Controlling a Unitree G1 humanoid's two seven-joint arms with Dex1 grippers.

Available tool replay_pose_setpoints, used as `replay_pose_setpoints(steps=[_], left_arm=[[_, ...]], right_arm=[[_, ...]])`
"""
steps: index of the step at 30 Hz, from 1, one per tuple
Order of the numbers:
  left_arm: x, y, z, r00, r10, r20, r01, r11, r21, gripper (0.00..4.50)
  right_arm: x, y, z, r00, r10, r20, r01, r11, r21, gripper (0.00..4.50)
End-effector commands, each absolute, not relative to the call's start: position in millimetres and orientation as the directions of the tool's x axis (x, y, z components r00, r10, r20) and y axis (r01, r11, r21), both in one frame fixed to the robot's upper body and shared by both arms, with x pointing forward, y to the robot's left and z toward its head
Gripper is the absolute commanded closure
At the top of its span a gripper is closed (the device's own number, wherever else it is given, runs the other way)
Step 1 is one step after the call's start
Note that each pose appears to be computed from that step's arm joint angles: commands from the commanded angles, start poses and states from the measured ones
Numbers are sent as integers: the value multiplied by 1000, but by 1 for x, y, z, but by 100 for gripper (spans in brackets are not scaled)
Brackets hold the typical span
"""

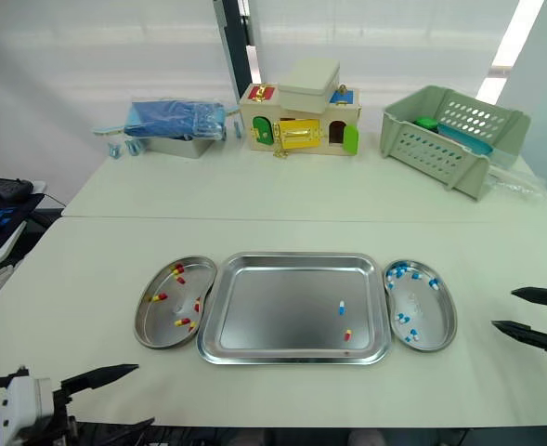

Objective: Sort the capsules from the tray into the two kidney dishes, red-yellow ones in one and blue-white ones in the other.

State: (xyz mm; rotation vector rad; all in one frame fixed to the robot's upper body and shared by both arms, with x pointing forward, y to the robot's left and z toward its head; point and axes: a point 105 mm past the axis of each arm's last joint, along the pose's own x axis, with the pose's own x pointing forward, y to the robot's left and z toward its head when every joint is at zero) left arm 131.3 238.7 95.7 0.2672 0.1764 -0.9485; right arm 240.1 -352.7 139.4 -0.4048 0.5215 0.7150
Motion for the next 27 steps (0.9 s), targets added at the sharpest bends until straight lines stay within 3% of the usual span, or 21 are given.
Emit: replay_pose_setpoints(steps=[1, 5, 14, 23, 27], left_arm=[[124, 218, 92, 561, -815, -146, 825, 536, 179, 2], [111, 196, 91, 556, -831, -19, 818, 543, 192, 2], [117, 188, 87, 610, -792, 33, 778, 606, 168, 2], [121, 182, 79, 633, -773, 44, 763, 632, 136, 2], [123, 179, 78, 634, -772, 45, 762, 633, 134, 2]], right_arm=[[241, -349, 158, 625, 522, -580, -733, 649, -205, 0], [245, -333, 171, 584, 560, -587, -773, 605, -191, 0], [264, -248, 208, 455, 713, -534, -887, 418, -198, 0], [275, -154, 192, 264, 767, -585, -964, 234, -129, 0], [293, -130, 175, 277, 735, -619, -961, 206, -185, 0]])
